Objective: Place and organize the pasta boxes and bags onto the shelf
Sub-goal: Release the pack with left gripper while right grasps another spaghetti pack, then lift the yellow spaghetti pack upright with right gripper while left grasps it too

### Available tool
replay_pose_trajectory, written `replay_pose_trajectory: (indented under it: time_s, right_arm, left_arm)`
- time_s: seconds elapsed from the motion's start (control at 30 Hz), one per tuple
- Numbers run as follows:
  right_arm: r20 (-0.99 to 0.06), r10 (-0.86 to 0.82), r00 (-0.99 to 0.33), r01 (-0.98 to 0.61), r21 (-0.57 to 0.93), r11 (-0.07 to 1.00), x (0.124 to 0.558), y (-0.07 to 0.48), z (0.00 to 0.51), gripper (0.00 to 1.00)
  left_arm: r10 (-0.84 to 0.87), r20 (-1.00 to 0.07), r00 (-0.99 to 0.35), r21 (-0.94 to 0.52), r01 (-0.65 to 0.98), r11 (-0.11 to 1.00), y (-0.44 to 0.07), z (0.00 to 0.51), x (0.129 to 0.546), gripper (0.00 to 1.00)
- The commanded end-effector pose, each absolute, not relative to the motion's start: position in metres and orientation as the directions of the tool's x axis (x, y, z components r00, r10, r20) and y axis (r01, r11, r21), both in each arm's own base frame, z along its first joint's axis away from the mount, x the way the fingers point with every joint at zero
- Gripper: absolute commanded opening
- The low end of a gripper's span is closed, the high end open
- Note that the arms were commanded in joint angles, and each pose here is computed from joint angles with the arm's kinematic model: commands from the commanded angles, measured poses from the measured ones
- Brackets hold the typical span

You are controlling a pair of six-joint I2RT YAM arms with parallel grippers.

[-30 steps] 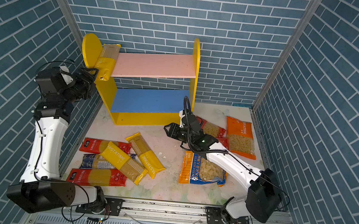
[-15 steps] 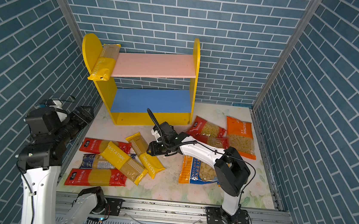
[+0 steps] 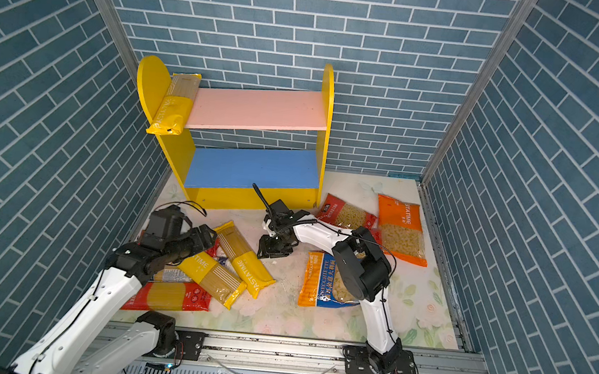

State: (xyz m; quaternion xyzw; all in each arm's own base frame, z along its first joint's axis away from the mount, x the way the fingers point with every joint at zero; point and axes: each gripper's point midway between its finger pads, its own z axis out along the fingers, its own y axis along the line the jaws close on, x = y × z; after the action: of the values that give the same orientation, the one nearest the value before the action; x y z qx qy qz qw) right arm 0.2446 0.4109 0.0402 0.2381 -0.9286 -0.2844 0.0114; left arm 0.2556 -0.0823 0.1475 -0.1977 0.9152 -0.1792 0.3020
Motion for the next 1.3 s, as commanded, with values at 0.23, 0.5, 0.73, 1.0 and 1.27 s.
replay_pose_trajectory:
  time_s: [0.23, 0.5, 0.73, 1.0, 1.27]
  right_arm:
    - [0.001, -0.557, -0.831, -0.389, 0.715, 0.581, 0.205, 0.457, 0.028, 0.47]
    - [-0.097, -0.553, -0.828, -0.392, 0.805, 0.445, 0.206, 0.48, 0.054, 0.24]
    - [-0.268, -0.465, -0.844, -0.463, 0.802, 0.378, 0.22, 0.462, 0.112, 0.07]
    - [-0.408, -0.289, -0.866, -0.491, 0.806, 0.332, 0.232, 0.432, 0.174, 0.0]
    - [-0.587, -0.085, -0.805, -0.588, 0.773, 0.238, 0.233, 0.405, 0.267, 0.0]
  left_arm:
    - [-0.451, -0.401, -0.798, -0.414, -0.282, 0.866, -0.115, 0.065, 0.255, 0.83]
    - [-0.442, -0.43, -0.787, -0.402, -0.271, 0.875, -0.112, 0.072, 0.26, 0.83]
    - [-0.463, -0.475, -0.749, -0.504, -0.199, 0.84, -0.111, 0.137, 0.276, 0.85]
    - [-0.523, -0.502, -0.689, -0.684, -0.053, 0.727, -0.118, 0.216, 0.291, 0.9]
    - [-0.621, -0.42, -0.662, -0.854, 0.057, 0.517, -0.142, 0.233, 0.294, 0.99]
